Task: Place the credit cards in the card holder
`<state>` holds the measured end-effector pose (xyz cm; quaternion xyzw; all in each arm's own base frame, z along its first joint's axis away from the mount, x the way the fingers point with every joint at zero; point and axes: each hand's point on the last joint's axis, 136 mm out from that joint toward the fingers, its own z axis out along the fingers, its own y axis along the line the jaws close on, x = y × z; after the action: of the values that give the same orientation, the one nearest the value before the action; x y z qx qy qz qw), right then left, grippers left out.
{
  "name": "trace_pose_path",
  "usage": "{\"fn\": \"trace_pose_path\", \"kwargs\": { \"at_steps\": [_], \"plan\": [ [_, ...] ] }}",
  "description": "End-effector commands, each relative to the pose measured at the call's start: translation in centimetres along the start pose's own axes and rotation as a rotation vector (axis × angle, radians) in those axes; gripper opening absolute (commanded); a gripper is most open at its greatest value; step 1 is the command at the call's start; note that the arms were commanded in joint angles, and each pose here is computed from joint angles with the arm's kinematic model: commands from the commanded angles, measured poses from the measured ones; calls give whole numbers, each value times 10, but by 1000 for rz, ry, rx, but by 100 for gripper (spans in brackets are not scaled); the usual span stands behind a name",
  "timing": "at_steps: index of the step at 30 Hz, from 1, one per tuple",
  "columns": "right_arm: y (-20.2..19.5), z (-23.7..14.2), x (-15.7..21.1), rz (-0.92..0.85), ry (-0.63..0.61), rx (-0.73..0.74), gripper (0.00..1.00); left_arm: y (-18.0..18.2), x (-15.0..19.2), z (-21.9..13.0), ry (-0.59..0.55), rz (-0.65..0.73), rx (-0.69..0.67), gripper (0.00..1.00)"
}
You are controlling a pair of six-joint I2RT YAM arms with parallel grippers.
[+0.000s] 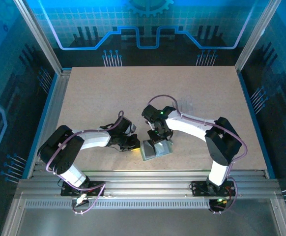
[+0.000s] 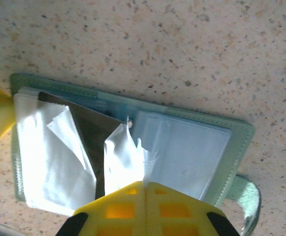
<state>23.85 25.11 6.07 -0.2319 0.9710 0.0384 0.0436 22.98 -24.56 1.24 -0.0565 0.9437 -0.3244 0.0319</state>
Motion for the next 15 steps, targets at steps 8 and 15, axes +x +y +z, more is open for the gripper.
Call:
{"fn": "trace_pose_path", "kwargs": {
  "at_steps": [8,15],
  "plan": [
    [50,-3,-10,28,1,-249,17,31,12,13,28,-47,-86,9],
    [73,14,-18,61,6,-382,29,26,11,6,12,-43,-77,11]
  ]
}}
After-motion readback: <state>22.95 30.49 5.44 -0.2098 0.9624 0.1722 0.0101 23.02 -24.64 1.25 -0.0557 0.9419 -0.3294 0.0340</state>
